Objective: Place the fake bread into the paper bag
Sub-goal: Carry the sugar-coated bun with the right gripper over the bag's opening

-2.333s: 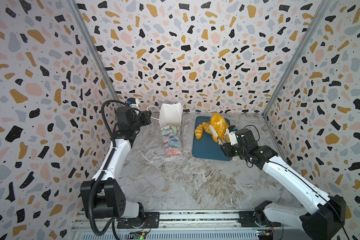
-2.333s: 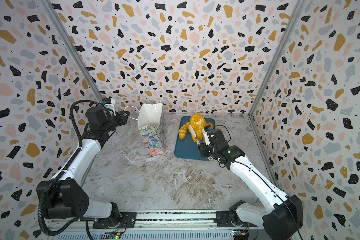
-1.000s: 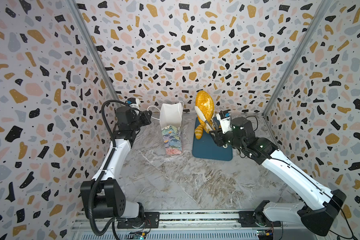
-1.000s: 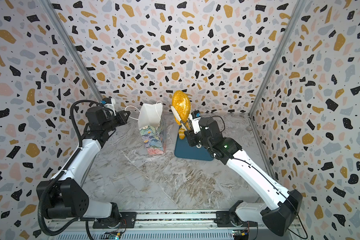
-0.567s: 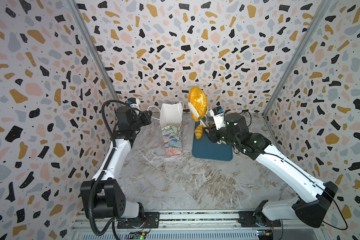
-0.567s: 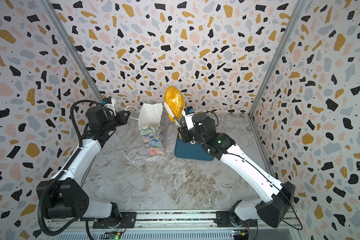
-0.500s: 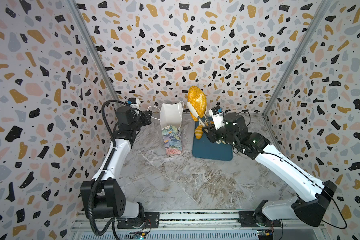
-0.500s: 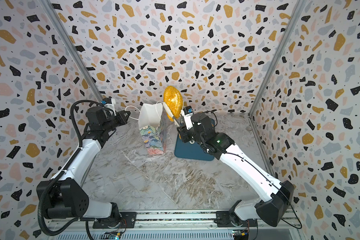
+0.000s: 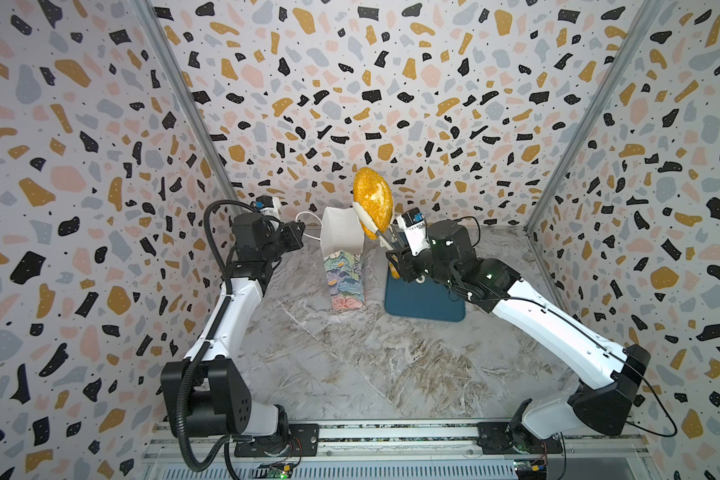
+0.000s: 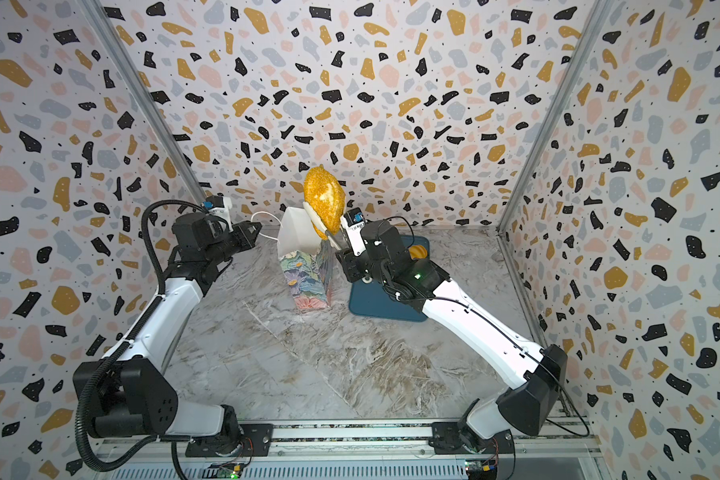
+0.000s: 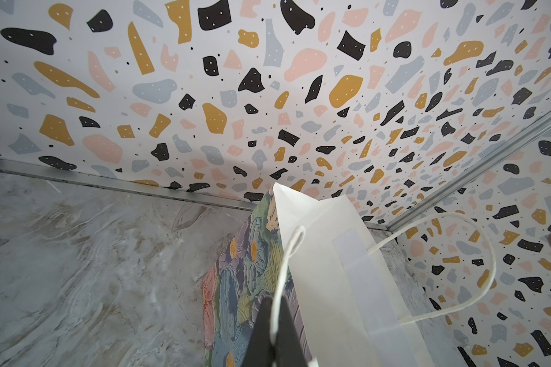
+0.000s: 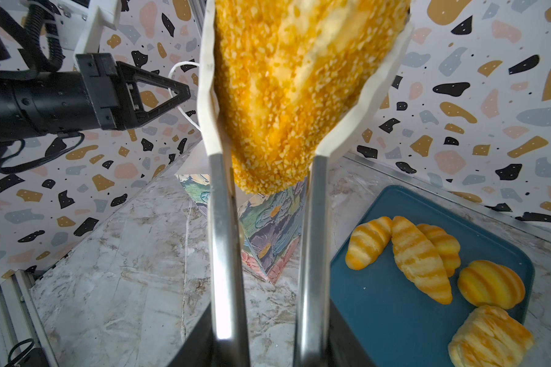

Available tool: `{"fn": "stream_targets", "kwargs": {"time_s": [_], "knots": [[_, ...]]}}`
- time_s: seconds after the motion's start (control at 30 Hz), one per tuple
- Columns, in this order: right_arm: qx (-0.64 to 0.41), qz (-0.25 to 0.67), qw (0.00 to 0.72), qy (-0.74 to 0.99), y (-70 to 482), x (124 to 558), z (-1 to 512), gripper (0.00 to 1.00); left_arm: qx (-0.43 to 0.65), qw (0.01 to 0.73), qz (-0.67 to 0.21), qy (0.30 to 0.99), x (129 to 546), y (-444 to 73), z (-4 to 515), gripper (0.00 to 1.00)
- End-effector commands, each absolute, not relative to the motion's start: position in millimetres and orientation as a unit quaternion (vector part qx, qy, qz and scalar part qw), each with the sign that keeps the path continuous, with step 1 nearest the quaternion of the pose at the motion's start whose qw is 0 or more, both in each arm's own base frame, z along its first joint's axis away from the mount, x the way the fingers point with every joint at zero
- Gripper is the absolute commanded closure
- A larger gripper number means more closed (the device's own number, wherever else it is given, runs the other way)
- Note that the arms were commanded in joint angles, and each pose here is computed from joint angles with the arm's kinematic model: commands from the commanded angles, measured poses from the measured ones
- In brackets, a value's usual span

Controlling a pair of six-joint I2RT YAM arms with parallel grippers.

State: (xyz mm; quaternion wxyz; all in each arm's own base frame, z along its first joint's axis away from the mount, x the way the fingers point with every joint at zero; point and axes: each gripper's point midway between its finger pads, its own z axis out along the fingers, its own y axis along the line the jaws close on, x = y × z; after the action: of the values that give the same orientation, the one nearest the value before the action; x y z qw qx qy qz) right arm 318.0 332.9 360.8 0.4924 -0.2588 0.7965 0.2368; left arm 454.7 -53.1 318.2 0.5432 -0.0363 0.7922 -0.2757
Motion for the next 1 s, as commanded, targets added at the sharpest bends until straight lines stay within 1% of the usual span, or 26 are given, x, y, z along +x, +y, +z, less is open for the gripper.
{"fn": "stream_targets", "kwargs": {"time_s": [0.0,0.2,0.43,0.97], "knots": [[-0.252,0.262,0.553,0.750,341.0,315.8,418.0,0.67,-0.028,0.557,-0.285,0.779,455.2,-56.7,326.7,1.00],[-0.274,0.270,0.555,0.738,369.1,317.3,427.2,0.67,-0.028,0.561,-0.282,0.778,454.7,-55.5,328.1,1.00],[-0.291,0.271,0.550,0.734,393.1,319.7,425.5,0.67,-0.027,0.562,-0.280,0.778,454.4,-55.4,328.4,1.00],[-0.311,0.264,0.530,0.744,425.0,334.4,413.0,0.66,-0.025,0.563,-0.281,0.777,452.9,-55.9,330.8,1.00]]}}
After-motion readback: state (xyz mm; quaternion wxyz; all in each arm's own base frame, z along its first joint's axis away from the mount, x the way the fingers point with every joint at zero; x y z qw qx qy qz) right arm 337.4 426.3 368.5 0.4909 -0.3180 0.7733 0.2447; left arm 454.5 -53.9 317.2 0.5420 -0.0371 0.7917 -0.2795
